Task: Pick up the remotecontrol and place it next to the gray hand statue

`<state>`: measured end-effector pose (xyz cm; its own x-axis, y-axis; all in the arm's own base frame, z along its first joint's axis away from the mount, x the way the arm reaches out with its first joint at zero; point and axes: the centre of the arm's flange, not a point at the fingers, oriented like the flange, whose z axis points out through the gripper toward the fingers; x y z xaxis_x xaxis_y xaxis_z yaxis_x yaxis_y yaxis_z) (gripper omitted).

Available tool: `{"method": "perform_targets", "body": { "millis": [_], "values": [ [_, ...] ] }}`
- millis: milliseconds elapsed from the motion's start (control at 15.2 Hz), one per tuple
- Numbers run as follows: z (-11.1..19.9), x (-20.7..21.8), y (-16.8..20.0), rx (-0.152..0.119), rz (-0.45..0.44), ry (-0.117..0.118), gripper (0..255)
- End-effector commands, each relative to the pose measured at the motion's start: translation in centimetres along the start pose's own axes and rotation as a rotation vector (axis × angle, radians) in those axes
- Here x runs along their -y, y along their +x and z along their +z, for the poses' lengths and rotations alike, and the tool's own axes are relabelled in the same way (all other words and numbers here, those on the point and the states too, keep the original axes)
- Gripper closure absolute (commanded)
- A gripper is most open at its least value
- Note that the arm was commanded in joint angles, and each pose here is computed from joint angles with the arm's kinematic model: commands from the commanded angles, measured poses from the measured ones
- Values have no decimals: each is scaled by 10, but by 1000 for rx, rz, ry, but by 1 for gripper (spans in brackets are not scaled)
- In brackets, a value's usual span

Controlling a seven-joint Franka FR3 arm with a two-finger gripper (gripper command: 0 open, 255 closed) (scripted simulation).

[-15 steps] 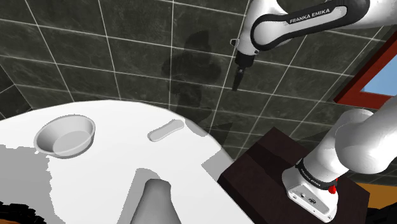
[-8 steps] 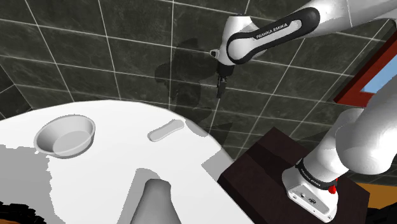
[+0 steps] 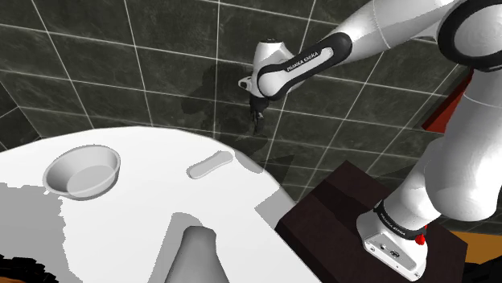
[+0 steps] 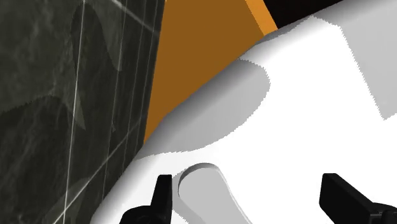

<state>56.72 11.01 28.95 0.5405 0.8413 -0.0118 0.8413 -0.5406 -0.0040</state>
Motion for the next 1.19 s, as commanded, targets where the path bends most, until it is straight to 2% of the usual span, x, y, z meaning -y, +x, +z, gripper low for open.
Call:
{"method": "perform_targets", "body": {
  "millis": [0,990,1122],
  "values": [
    [20,-3,21,-1,-68,-3,0],
    [148,33,165,-5,-558,-29,0],
    [156,34,168,-6,-569,-29,0]
  ]
}}
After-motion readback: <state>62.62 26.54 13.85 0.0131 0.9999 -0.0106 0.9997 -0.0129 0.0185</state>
